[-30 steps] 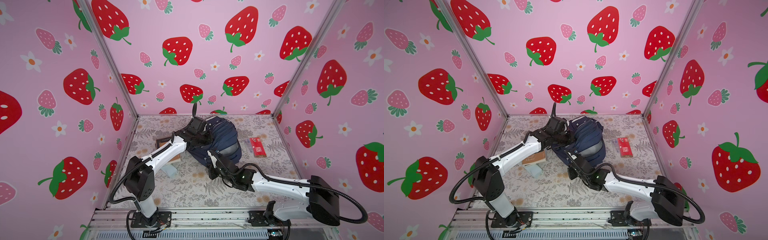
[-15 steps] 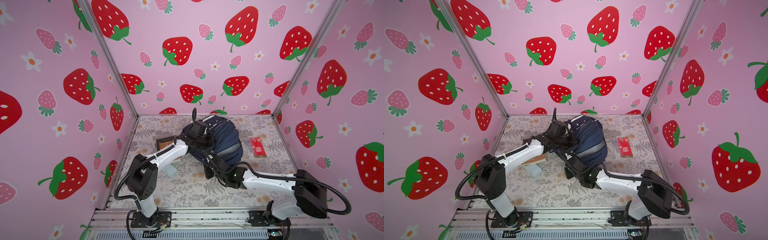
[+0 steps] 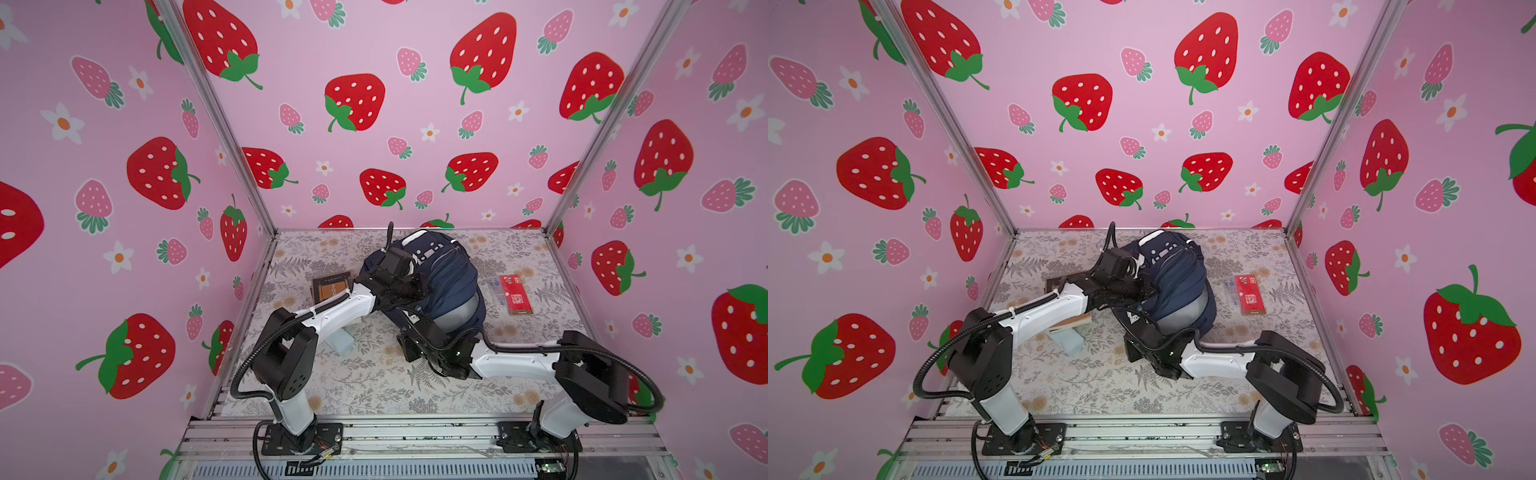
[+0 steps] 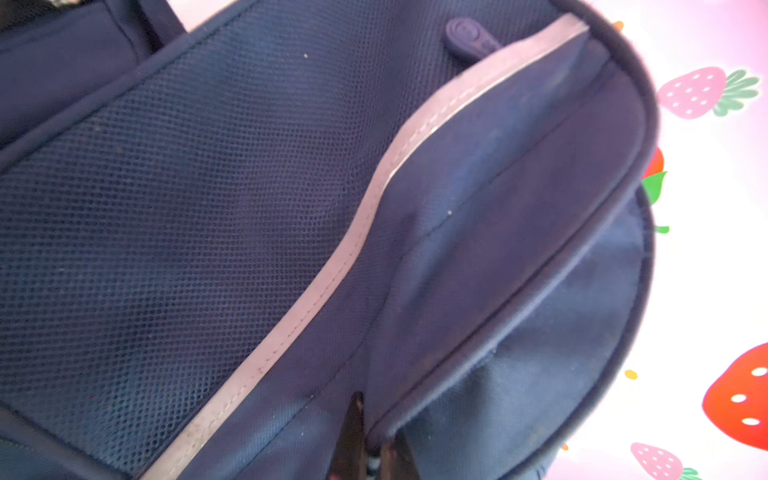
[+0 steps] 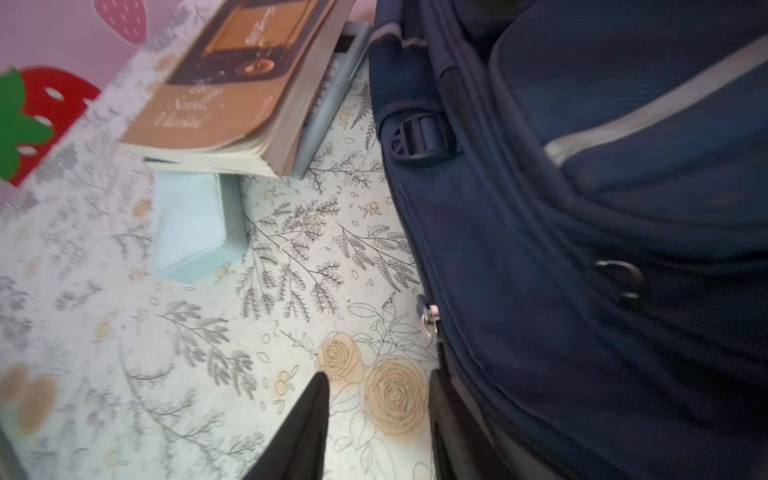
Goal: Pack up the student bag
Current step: 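Hold the opened pocket with the right gripper while the left gripper reaches toward the book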
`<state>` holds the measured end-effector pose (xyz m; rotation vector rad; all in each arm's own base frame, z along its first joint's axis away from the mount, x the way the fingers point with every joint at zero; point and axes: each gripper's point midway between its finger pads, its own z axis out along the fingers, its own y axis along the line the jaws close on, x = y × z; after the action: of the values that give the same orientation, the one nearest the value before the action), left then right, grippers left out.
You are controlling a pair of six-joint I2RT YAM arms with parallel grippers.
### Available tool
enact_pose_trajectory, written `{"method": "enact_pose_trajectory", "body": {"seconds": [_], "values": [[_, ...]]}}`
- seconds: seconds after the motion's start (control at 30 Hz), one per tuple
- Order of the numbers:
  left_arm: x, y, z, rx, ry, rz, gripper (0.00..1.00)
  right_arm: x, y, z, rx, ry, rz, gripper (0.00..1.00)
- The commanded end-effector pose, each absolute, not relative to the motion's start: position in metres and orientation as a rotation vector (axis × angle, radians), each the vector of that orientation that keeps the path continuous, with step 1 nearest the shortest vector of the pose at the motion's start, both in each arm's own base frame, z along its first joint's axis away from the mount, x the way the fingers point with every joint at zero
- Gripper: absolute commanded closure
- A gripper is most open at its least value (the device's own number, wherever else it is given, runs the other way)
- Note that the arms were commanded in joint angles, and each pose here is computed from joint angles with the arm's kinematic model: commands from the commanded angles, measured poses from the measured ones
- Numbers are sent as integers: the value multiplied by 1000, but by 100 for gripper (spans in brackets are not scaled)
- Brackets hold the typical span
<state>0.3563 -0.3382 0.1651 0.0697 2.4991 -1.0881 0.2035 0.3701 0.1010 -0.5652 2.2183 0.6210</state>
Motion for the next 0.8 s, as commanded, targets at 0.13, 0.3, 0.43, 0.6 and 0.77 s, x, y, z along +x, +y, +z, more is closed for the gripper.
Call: {"method": "enact_pose_trajectory", "body": {"seconds": [0.13, 0.3, 0.43, 0.6, 0.77], "values": [[342, -316, 156, 465, 2512, -821, 100, 207, 316, 147, -427, 2195, 558, 33], [334, -315, 150, 602, 2516, -795, 99, 211, 306, 175, -429, 2187, 593, 26], [333, -312, 172, 562, 2478, -806, 53, 216, 316, 200, -450, 2159, 675, 25], [335, -276, 217, 435, 2402, -692, 40, 230, 340, 231, -537, 2163, 854, 26], [343, -193, 228, 150, 2405, -522, 41, 244, 371, 233, -678, 2175, 943, 28]]}}
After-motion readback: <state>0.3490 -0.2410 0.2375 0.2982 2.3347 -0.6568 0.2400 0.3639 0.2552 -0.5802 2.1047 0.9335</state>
